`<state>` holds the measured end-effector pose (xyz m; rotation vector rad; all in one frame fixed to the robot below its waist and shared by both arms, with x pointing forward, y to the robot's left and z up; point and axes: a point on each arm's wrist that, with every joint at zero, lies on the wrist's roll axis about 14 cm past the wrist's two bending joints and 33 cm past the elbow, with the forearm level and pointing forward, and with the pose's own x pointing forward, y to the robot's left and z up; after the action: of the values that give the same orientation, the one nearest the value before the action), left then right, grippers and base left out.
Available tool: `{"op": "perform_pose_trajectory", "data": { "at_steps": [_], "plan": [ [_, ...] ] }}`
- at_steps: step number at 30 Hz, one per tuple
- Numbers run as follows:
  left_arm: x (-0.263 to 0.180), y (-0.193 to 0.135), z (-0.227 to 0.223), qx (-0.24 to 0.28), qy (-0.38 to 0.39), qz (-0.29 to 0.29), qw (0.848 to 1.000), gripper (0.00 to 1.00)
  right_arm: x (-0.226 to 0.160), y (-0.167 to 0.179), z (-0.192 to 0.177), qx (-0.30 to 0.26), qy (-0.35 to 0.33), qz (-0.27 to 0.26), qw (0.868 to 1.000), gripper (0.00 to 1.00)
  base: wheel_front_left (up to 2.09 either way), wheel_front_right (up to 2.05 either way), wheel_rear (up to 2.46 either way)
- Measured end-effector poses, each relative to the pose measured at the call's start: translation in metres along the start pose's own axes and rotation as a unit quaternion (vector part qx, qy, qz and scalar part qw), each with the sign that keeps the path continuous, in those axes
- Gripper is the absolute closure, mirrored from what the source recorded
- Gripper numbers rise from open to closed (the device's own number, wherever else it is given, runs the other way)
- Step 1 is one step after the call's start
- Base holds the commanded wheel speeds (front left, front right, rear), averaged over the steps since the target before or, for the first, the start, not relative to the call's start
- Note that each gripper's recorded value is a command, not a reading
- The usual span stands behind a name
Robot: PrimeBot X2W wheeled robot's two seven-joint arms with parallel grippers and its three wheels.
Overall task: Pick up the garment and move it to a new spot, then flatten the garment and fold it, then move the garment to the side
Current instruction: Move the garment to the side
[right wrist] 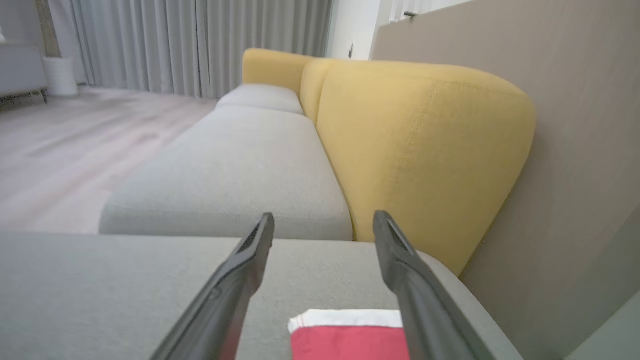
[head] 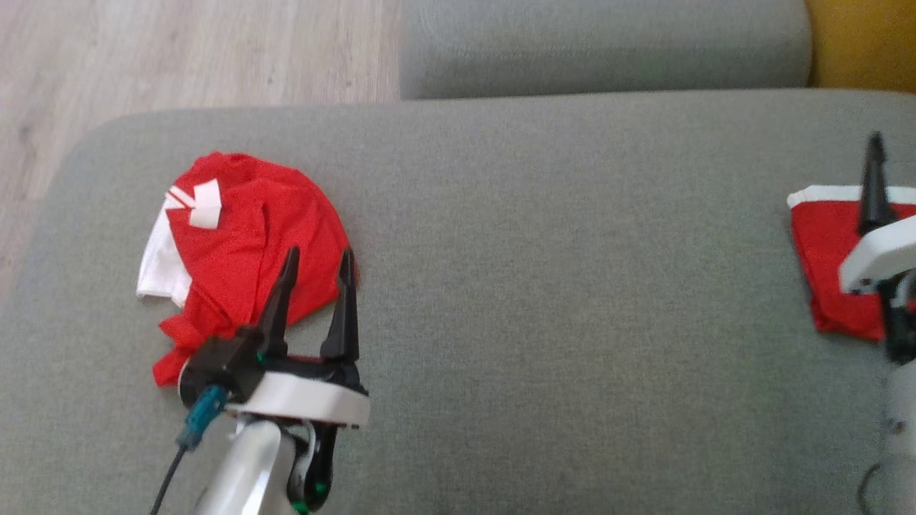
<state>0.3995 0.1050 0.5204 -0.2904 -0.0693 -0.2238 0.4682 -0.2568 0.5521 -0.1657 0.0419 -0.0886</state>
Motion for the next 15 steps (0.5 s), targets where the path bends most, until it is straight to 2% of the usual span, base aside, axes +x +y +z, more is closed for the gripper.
{"op": "perform_pose_trajectory", "data": {
  "at_steps": [4,9,12,15],
  "plan": [
    [-0.014,0.003,0.003,0.002,-0.004,0.010,1.000,0.00,-0.017,0.030,0.026,0.047,-0.054,0.024,0.997,0.00,0.00,0.00,0.00],
    [-0.023,0.005,0.006,0.000,-0.010,0.019,1.000,0.00,-0.035,0.066,0.041,0.089,-0.087,0.067,0.990,0.00,0.00,0.00,0.00],
    [-0.026,0.007,0.007,-0.001,-0.011,0.022,1.000,0.00,-0.042,0.070,0.037,0.112,-0.094,0.071,0.987,0.00,0.00,0.00,0.00],
    [-0.029,0.008,0.004,-0.003,-0.008,0.026,1.000,0.00,-0.052,0.076,0.016,0.151,-0.079,0.079,0.982,0.00,0.00,0.00,0.00]
  ]
}}
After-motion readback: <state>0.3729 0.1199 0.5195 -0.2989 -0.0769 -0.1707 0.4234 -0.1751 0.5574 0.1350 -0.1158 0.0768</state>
